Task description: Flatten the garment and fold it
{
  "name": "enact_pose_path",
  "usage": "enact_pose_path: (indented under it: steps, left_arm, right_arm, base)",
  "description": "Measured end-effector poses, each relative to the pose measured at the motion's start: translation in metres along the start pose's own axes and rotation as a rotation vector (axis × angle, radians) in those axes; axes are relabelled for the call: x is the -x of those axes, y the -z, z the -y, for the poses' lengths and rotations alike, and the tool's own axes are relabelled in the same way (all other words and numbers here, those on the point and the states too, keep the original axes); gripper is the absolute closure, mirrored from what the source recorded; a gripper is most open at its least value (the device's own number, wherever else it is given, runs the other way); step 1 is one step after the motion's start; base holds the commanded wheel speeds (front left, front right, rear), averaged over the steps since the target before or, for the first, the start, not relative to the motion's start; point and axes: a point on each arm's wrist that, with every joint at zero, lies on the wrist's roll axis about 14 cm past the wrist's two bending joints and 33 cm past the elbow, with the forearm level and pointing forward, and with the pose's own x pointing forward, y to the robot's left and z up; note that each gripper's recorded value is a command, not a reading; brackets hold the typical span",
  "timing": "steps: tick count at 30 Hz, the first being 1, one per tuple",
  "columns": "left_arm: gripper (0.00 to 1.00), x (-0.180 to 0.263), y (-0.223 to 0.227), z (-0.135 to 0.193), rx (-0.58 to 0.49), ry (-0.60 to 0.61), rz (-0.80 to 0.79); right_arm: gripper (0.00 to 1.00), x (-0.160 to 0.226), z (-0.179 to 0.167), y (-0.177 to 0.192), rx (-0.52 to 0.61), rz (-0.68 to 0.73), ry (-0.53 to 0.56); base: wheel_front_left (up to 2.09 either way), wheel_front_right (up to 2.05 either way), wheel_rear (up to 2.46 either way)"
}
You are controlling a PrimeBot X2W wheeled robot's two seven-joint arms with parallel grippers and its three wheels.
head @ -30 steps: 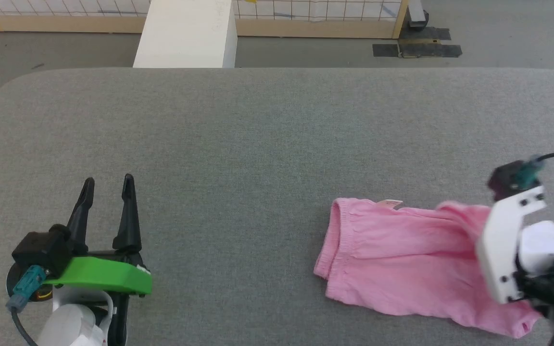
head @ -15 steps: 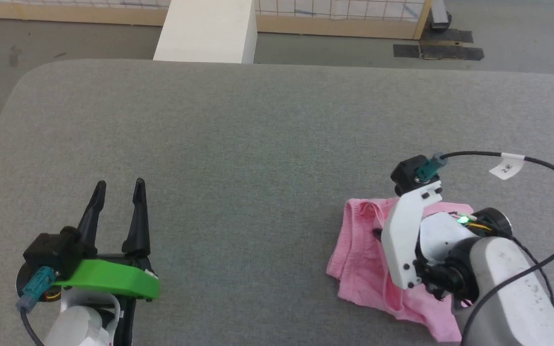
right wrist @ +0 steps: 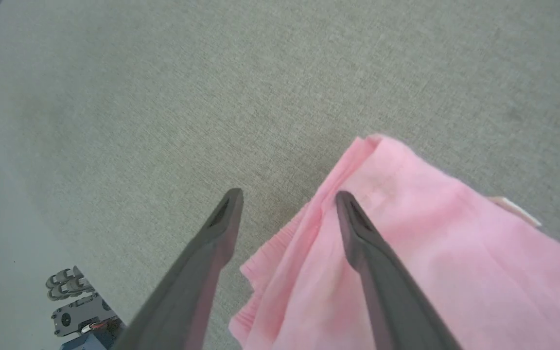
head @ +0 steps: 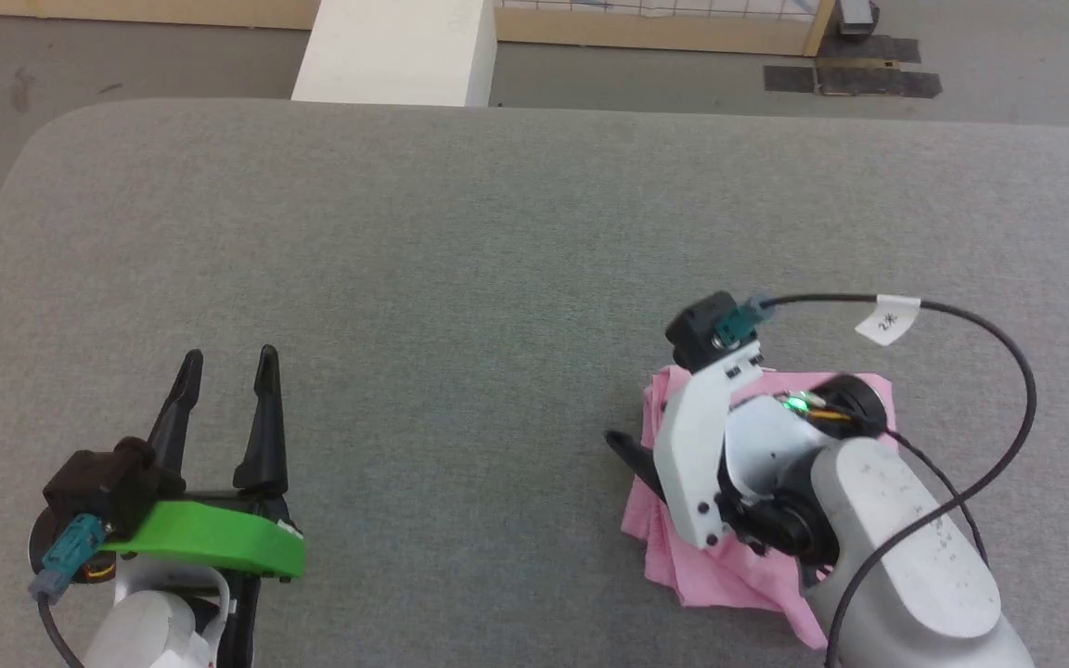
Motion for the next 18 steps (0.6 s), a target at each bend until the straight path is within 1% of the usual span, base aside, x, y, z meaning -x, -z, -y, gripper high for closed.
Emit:
enact_pose_path:
  steps: [4,6,8,10,12,13,14,16,18]
  left_arm:
    - [0.00,-0.005,0.001,0.006,0.002,0.019,-0.001]
    - [0.00,-0.007,0.002,0.010,0.004,0.033,-0.001]
    - [0.00,-0.010,0.002,0.015,0.008,0.047,0.001]
    - [0.00,-0.012,0.001,0.020,0.008,0.060,0.004]
    - [0.00,-0.013,0.001,0.023,0.007,0.067,0.007]
    - [0.00,-0.014,0.000,0.025,0.004,0.073,0.009]
    - [0.00,-0.015,0.001,0.028,0.005,0.082,0.010]
    - [0.00,-0.016,0.001,0.030,0.007,0.088,0.009]
    - [0.00,-0.017,0.002,0.032,0.009,0.093,0.008]
  right_arm:
    - [0.00,0.011,-0.003,-0.030,0.002,0.126,-0.016]
    - [0.00,0.023,0.005,-0.047,-0.019,0.212,-0.002]
    - [0.00,0.037,0.022,-0.061,-0.048,0.296,0.046]
    - [0.00,0.055,0.053,-0.064,-0.052,0.346,0.166]
    - [0.00,0.069,0.082,-0.047,-0.074,0.335,0.280]
    - [0.00,0.074,0.096,-0.031,-0.100,0.308,0.331]
    - [0.00,0.082,0.114,0.000,-0.124,0.240,0.411]
    - [0.00,0.088,0.123,0.034,-0.174,0.169,0.451]
    - [0.00,0.089,0.123,0.055,-0.201,0.119,0.459]
  base:
    - [0.00,0.00,0.00]
    - [0.00,0.00,0.00]
    - [0.00,0.00,0.00]
    - [0.00,0.00,0.00]
    - [0.00,0.00,0.00]
    - [0.00,0.00,0.00]
    - [0.00,0.00,0.00]
    - [0.00,0.00,0.00]
    - [0.00,0.00,0.00]
